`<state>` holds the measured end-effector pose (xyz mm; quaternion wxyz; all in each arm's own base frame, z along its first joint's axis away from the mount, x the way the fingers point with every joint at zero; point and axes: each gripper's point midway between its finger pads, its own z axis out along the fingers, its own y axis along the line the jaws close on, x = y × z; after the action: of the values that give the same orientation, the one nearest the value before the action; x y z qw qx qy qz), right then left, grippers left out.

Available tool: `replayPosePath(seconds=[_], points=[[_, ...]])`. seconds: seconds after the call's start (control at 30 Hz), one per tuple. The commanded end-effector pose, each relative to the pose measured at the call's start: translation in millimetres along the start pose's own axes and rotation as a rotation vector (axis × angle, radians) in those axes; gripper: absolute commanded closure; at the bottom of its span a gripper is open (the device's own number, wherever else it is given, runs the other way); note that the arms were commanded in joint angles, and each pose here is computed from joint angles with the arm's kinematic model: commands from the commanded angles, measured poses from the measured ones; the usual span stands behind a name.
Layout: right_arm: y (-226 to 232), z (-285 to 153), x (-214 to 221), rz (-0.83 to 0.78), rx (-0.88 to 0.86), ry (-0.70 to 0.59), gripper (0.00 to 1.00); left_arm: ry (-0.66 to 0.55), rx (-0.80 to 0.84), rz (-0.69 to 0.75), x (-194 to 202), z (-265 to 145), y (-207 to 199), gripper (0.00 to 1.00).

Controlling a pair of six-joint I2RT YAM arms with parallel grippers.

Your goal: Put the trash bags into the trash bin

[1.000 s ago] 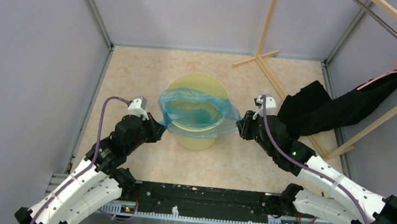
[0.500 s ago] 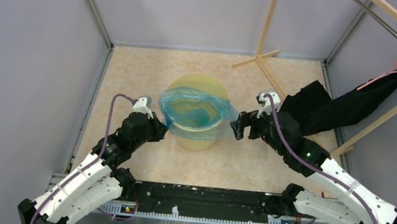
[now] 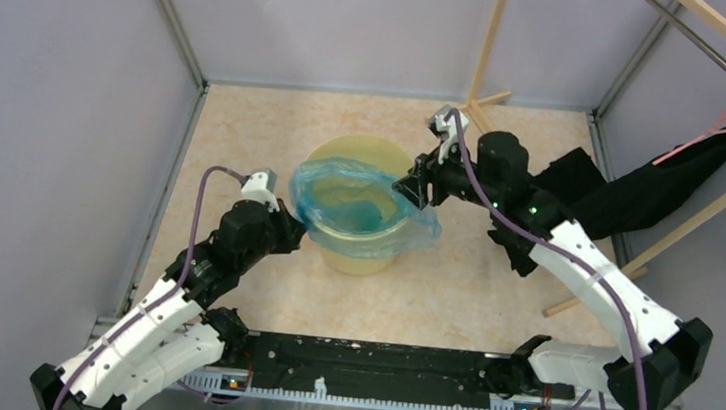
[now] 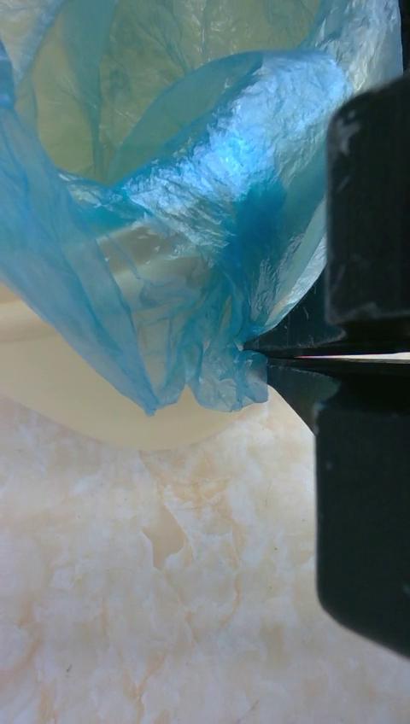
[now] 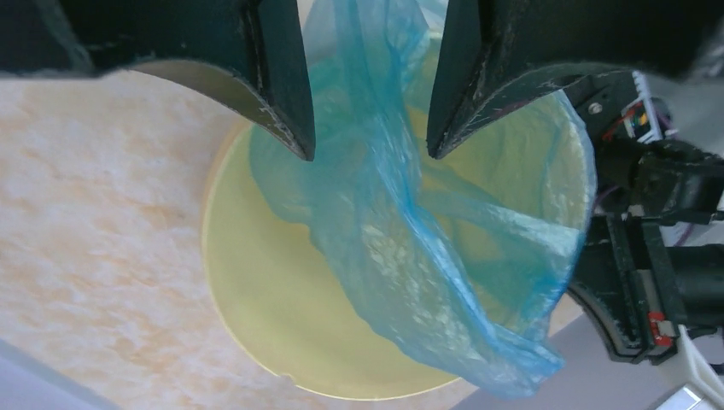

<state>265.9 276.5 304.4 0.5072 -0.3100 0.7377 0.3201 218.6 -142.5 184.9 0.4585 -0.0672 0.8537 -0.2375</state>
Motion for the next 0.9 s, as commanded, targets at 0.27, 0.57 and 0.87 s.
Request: replayPosePath(seconds=[0.27,0.57,0.87], points=[[2,34,-59,-0.036,-0.188,-0.122,0.89,-0.04,-0.008,0.023,-20,-2,-7,1.0],[-94,62,-58,0.054,0.07,-0.173,1.0,-0.013,-0.014,0.019,-18,6,-10,1.0],[-101,100,-43,0.141,-0.053,-0.218,1.0,0.024,0.012,0.009,-13,19,-19,1.0]])
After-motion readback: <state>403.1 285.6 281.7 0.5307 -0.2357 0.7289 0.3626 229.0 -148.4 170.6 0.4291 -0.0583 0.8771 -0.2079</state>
